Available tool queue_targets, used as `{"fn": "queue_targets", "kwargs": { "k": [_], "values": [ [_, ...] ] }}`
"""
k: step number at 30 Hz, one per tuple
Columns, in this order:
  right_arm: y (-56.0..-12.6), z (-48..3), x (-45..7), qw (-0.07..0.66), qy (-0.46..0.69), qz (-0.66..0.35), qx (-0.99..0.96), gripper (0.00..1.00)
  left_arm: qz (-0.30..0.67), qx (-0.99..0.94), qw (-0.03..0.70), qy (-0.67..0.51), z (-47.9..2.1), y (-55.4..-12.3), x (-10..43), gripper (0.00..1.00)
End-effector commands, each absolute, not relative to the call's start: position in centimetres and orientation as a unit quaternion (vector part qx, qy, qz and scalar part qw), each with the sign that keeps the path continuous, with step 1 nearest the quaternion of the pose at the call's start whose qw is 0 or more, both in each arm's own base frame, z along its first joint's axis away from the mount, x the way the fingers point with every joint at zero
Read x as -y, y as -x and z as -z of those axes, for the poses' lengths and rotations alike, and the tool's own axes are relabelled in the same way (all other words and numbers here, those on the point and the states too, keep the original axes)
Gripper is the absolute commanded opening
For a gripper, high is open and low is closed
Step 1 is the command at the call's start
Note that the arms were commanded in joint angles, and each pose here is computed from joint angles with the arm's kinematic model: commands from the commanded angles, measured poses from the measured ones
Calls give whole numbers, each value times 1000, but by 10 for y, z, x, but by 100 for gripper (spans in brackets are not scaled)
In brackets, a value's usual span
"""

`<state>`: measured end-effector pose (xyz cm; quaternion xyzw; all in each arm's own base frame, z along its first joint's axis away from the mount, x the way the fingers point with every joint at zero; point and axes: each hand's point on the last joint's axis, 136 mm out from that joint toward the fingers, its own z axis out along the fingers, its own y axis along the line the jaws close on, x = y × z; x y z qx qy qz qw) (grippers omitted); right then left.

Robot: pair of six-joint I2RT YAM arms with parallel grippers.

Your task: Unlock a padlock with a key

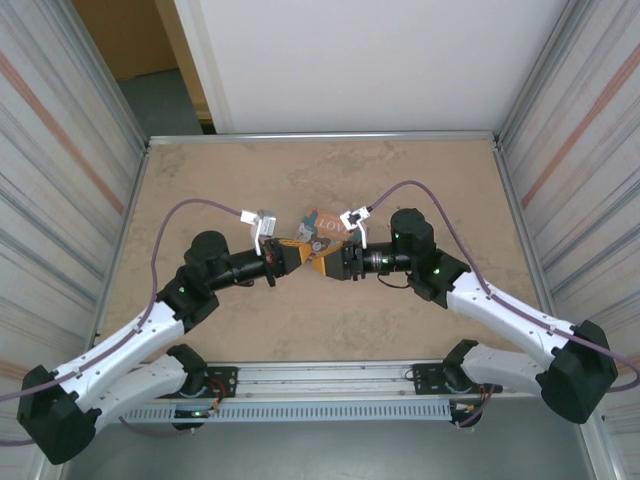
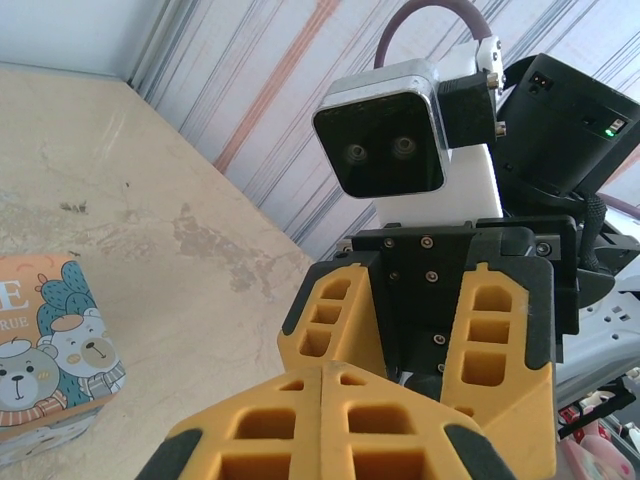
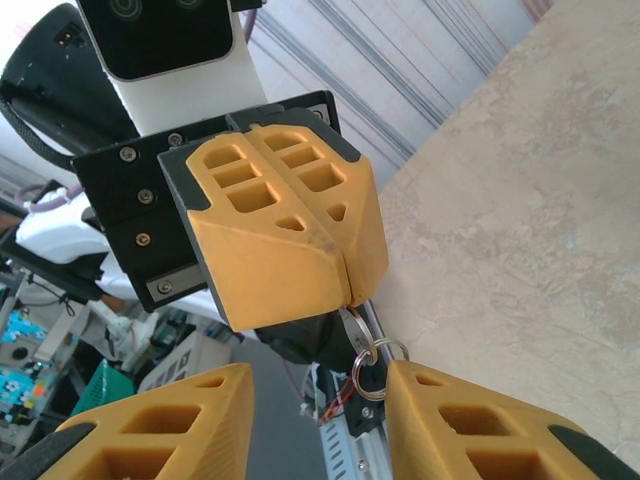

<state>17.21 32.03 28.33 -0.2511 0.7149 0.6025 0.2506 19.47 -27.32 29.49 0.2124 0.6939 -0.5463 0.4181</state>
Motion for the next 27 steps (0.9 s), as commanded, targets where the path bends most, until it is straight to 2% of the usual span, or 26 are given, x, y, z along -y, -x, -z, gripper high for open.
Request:
{"fn": "queue_targets", "kwargs": {
  "k": [1,12,27],
  "values": [
    [-173,-304,-325,277,267,-610,-692,36,558,-683,417,-219,-299,-191,274,0],
    [-175,-303,-331,273,269,-610,-693,27,560,-682,414,-221,-298,-192,276,0],
    [-176,-294,-327,275,265,-595,-707,7,561,-683,413,-220,-298,-192,277,0]
  ]
}}
